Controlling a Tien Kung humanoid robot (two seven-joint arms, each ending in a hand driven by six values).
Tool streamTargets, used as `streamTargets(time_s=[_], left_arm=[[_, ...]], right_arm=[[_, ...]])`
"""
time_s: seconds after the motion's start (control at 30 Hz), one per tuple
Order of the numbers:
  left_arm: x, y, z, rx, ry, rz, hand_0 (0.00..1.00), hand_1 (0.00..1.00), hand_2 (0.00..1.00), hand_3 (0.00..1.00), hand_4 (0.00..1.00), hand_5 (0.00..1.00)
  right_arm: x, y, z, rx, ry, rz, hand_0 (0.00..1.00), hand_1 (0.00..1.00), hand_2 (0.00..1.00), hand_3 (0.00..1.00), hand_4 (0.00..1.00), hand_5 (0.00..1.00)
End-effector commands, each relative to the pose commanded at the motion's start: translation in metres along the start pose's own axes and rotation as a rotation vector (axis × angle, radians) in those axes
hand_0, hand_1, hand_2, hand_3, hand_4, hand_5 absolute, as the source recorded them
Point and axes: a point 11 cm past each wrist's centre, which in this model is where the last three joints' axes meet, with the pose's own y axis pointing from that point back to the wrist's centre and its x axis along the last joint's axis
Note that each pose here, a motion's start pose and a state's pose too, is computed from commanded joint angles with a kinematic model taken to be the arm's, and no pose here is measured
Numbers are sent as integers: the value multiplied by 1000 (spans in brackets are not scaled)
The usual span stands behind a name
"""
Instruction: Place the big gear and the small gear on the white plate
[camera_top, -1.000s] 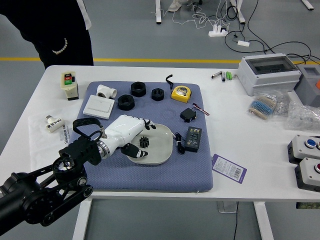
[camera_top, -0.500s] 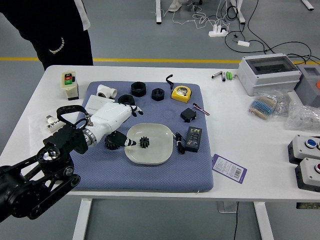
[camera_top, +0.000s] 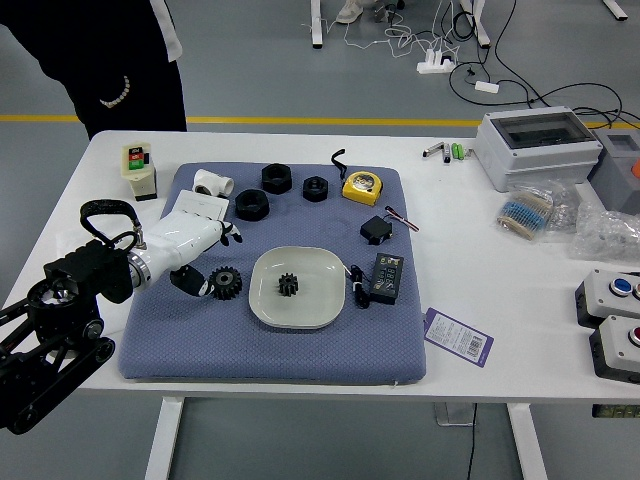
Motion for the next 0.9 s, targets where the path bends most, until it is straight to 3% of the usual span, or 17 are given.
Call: streamTargets(time_s=[0.3,0.87,0.9], left_arm=[[-20,-4,7,-20,8,-66,528,664,736,765,889,113],[-19,-16,3,2,20,-63,516,657,730,747,843,98],[-21,-16,2,6,20,-69,510,644,706,733,779,70]], right_arm=[[0,0,1,-2,0,1,610,620,721,535,738,704],[-1,0,-4,5,-2,-1,610,621,721,535,738,703],[-1,0,-4,5,-2,-1,610,621,721,535,739,703]])
